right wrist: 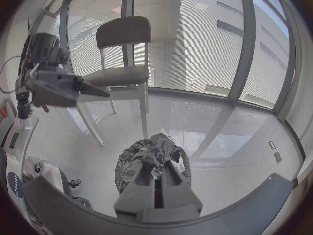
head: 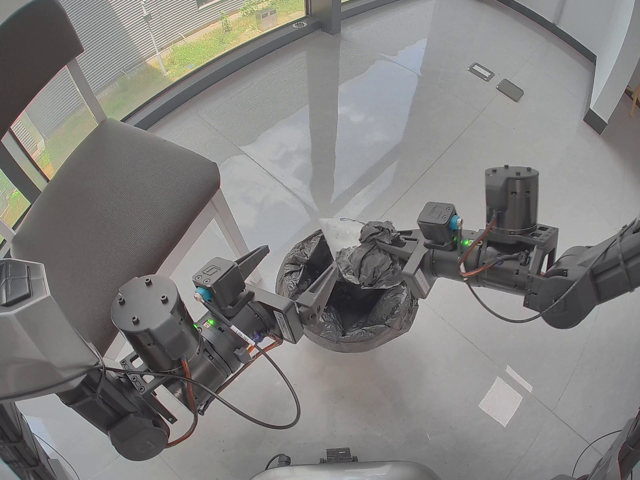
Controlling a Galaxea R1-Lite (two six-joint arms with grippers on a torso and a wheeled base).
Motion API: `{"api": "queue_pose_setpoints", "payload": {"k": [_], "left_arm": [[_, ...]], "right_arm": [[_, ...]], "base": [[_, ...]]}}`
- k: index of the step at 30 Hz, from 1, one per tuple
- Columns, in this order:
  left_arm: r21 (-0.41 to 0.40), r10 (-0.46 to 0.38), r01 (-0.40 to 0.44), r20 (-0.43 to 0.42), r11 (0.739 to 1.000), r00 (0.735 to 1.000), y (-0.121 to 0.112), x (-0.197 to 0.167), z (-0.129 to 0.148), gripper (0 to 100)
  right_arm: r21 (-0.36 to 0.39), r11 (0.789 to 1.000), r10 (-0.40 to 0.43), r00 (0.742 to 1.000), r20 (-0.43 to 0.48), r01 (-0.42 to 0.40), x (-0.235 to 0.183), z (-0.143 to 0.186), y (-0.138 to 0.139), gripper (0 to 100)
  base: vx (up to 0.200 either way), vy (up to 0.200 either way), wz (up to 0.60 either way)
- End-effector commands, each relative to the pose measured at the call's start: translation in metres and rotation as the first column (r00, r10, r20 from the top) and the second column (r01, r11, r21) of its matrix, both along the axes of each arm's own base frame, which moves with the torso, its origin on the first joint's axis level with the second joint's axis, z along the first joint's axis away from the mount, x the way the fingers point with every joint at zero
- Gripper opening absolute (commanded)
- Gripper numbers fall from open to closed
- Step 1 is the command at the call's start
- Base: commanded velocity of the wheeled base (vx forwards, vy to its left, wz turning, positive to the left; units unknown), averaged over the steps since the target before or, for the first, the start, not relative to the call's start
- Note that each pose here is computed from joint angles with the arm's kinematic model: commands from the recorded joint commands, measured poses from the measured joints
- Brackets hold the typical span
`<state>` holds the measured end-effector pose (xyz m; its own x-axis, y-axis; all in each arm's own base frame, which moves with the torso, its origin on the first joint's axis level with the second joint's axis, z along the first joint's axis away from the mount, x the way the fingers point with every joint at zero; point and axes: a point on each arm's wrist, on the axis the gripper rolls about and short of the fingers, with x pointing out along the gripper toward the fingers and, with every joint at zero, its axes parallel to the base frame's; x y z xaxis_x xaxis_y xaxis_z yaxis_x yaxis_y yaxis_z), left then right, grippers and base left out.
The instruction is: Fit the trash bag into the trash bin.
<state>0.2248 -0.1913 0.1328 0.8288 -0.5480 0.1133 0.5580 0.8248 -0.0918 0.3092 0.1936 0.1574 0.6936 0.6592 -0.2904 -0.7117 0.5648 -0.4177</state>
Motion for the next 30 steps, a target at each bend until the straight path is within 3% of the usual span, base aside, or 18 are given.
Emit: {"api": "queue_pose_setpoints", "payload": {"k": [1, 8, 19, 30], "left_arm": [[-0.011, -0.001, 0.001, 0.012, 1.000, 1.000, 0.000, -0.001, 0.002, 100], [-0.013, -0.001, 0.001, 0.014, 1.000, 1.000, 0.000, -0.001, 0.002, 100], [-0.013, -0.001, 0.001, 0.014, 1.000, 1.000, 0.000, -0.001, 0.002, 100], [-0.009, -0.001, 0.001, 0.009, 1.000, 1.000, 0.000, 0.000, 0.000, 100]], "right_arm": [[-0.043, 0.999, 0.019, 0.998, -0.068, -0.022, 0.012, -0.035, 0.015, 0], [-0.057, 0.997, 0.039, 0.995, -0.090, -0.044, 0.011, -0.049, 0.025, 0], [-0.098, 0.995, -0.013, 0.989, -0.146, -0.001, 0.026, -0.075, 0.010, 0], [-0.095, 0.993, -0.073, 0.994, -0.081, 0.065, 0.067, -0.076, -0.003, 0]], "base": [[0.000, 0.000, 0.00], [0.000, 0.000, 0.00], [0.000, 0.000, 0.00], [0.000, 0.000, 0.00]]}}
